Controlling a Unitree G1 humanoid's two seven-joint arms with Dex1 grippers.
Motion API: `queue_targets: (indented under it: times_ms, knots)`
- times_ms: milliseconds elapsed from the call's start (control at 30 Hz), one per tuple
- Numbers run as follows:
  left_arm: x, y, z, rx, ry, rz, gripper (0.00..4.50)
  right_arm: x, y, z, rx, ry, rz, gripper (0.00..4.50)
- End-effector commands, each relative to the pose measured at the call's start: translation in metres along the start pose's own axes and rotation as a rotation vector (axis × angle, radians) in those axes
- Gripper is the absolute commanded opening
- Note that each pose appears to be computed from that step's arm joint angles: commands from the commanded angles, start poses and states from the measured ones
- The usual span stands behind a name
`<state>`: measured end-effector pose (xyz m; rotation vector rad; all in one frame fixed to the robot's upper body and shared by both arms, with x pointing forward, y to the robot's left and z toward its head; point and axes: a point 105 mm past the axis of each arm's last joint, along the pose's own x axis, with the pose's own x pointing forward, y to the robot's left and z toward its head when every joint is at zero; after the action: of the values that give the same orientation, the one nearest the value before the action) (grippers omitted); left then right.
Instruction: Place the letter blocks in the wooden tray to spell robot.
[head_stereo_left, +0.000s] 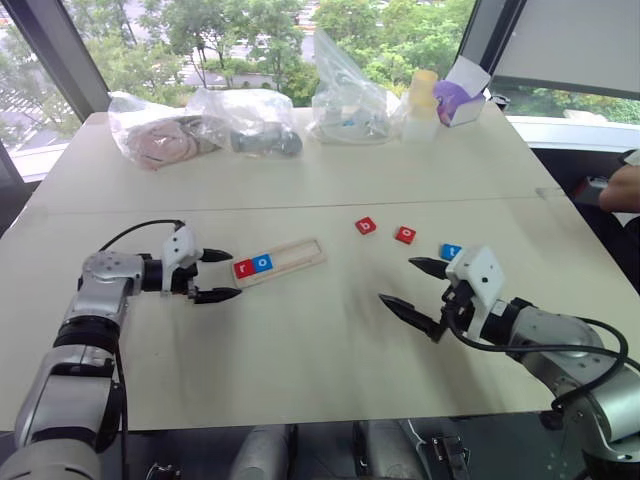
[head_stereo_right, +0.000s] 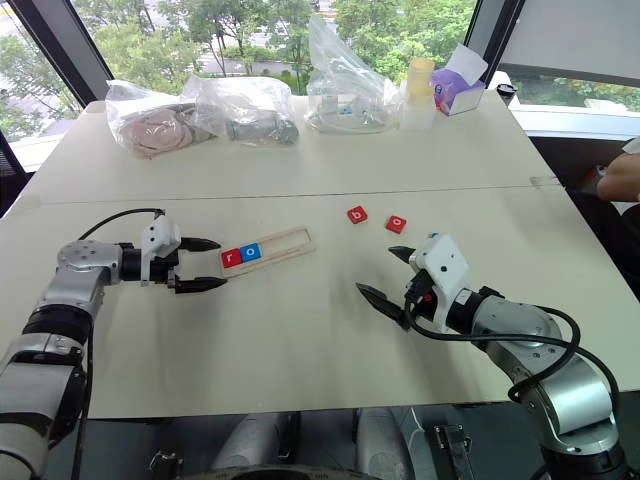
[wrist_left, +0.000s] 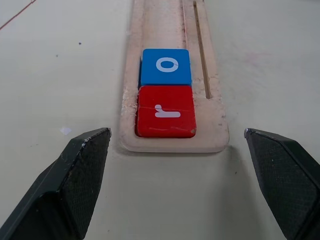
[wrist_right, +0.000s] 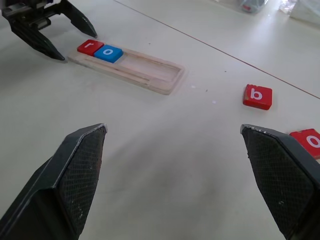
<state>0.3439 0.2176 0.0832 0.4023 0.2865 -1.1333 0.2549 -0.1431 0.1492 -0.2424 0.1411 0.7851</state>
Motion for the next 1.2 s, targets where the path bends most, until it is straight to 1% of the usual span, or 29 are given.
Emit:
queue_targets:
  times_ms: [33, 133, 333, 667, 967, 1000, 1033, 1067, 1100, 1200]
  knots:
    - [-0.002, 0.006, 0.008, 0.058, 0.002, 0.017, 4.50, -0.004, 0.003, 0.012, -0.045, -0.027, 0.003, 4.44]
    - [0.001, 0.008, 0.003, 0.064, 0.026, 0.037, 4.50, -0.005, 0.003, 0.012, -0.047, -0.025, -0.002, 4.44]
    - [0.006, 0.012, -0.002, 0.055, 0.031, 0.073, 4.50, -0.005, 0.003, 0.012, -0.056, -0.023, -0.010, 4.44]
    - [0.020, 0.004, -0.011, 0.013, 0.054, 0.018, 4.50, -0.006, 0.001, 0.013, -0.067, -0.019, -0.020, 4.44]
    - [0.023, 0.002, -0.012, 0.018, 0.063, -0.008, 4.50, -0.007, 0.003, 0.013, -0.067, -0.017, -0.021, 4.44]
    - [0.024, 0.002, -0.012, 0.021, 0.062, -0.007, 3.94, -0.007, 0.003, 0.013, -0.066, -0.018, -0.021, 4.50]
    - [0.024, 0.002, -0.012, 0.023, 0.060, -0.007, 3.64, -0.007, 0.003, 0.013, -0.066, -0.018, -0.022, 4.50]
    - [0.024, 0.002, -0.012, 0.025, 0.059, -0.007, 3.22, -0.007, 0.003, 0.013, -0.065, -0.018, -0.022, 4.50]
    - [0.025, 0.001, -0.011, 0.026, 0.056, -0.017, 3.11, -0.007, 0.003, 0.013, -0.065, -0.019, -0.022, 4.50]
    - [0.026, -0.002, -0.011, 0.027, 0.050, -0.039, 3.11, -0.007, 0.004, 0.013, -0.064, -0.019, -0.022, 4.50]
